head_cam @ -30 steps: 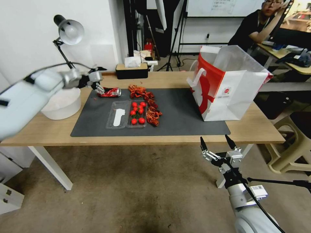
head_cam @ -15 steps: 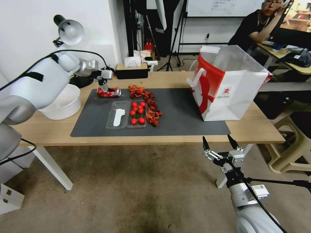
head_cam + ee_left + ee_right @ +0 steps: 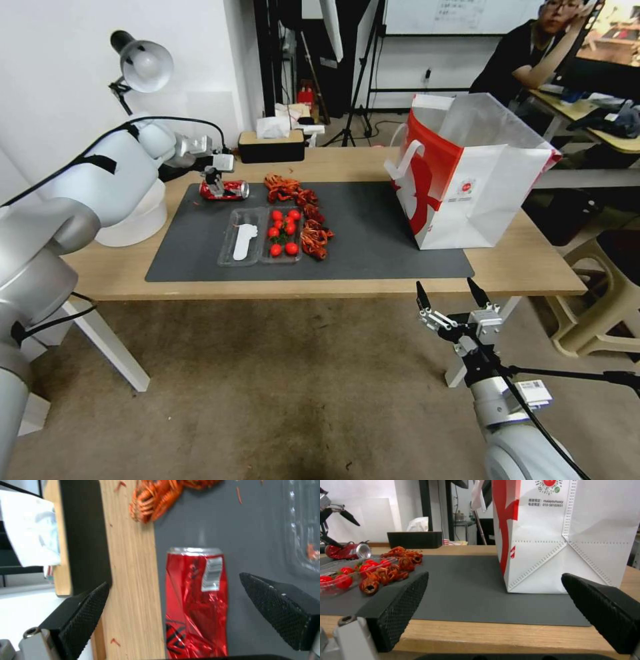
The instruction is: Pick up the trash from the table and place it into the takeout bag.
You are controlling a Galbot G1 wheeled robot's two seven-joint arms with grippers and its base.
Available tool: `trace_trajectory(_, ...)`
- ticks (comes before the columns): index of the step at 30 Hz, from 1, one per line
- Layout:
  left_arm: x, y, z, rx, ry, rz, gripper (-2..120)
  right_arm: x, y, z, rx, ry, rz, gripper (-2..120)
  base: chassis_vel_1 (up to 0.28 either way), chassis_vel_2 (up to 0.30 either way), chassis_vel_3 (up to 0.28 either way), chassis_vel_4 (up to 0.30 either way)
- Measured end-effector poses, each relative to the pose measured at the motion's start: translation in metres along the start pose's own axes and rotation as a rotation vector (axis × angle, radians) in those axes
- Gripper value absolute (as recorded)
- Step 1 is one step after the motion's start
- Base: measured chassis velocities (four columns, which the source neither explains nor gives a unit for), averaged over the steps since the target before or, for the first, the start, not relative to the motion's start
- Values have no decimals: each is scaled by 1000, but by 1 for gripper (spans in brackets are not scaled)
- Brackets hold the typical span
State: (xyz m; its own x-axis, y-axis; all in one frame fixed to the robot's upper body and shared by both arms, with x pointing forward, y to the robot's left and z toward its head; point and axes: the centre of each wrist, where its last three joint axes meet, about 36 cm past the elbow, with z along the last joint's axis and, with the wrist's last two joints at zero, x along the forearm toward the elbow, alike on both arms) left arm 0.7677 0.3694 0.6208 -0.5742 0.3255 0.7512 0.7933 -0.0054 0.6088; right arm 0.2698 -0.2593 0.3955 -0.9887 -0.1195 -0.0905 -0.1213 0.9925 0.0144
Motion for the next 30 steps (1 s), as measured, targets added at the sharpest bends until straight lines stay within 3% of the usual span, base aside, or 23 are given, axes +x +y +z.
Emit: trace_trajectory(30,-25,-5,7,26,95,26,88,1,0,3,-1,4,-2,100,0,0,0,0)
